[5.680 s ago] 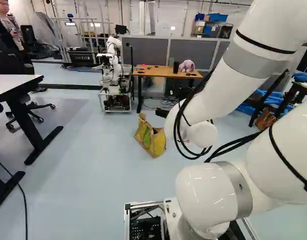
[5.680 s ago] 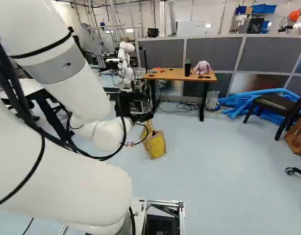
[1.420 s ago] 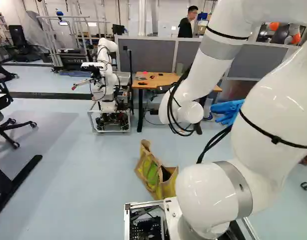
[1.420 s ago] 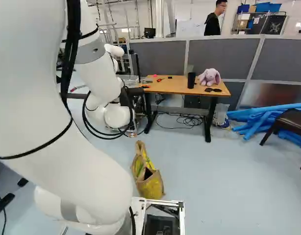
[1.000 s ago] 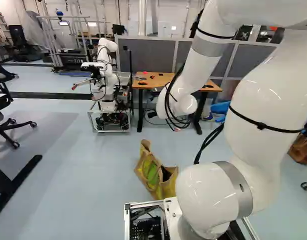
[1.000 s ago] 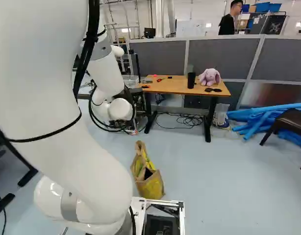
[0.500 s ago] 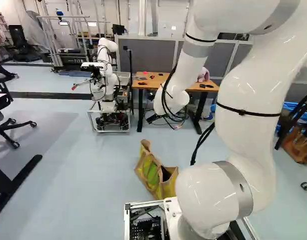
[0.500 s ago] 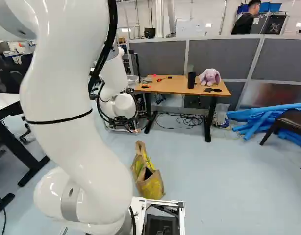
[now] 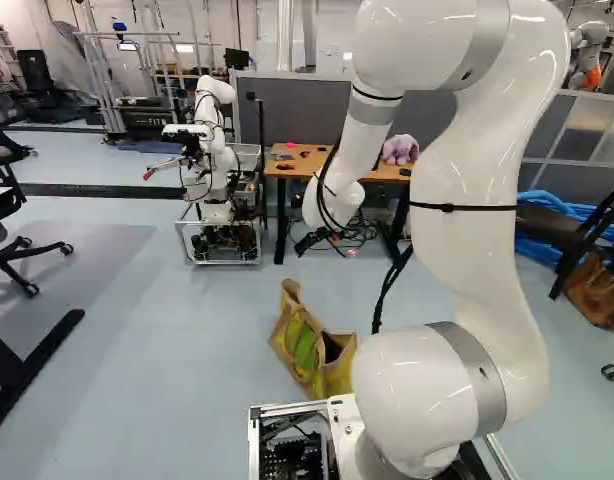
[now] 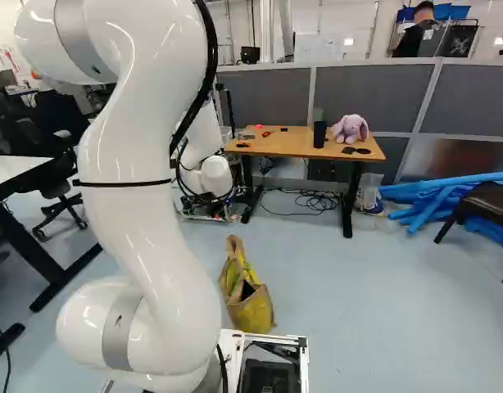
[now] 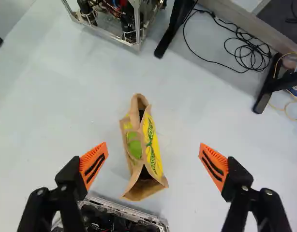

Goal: Pick up the bag on the ground and place it on the table

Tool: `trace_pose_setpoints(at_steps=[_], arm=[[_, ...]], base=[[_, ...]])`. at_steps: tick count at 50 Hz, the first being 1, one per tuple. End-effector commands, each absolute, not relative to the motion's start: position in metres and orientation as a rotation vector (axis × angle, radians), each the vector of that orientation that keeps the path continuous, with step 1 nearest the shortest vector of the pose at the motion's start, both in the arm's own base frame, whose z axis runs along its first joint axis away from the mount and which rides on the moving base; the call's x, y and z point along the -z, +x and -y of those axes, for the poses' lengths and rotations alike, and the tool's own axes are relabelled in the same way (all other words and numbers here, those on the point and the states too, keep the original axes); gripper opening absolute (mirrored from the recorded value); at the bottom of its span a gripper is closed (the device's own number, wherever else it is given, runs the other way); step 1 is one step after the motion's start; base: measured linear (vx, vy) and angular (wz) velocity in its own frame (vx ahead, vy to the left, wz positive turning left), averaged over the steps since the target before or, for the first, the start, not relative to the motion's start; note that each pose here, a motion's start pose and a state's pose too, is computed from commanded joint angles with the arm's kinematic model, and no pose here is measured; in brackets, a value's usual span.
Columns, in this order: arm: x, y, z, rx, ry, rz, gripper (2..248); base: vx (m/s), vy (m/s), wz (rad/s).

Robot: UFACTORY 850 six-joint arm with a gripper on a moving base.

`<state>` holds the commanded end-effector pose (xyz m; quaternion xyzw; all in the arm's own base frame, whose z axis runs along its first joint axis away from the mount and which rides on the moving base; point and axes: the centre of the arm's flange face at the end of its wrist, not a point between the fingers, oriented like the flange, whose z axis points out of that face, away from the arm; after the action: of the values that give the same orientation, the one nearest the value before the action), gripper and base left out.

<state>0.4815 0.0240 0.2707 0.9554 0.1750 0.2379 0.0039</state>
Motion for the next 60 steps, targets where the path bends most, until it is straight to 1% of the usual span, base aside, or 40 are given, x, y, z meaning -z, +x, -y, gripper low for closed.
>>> trace_pose_setpoints(at_steps=[60], arm=[[-0.189, 0.508, -0.025, -0.581, 3.045, -0.552, 247]], base=[[0.0, 0.0, 0.0]])
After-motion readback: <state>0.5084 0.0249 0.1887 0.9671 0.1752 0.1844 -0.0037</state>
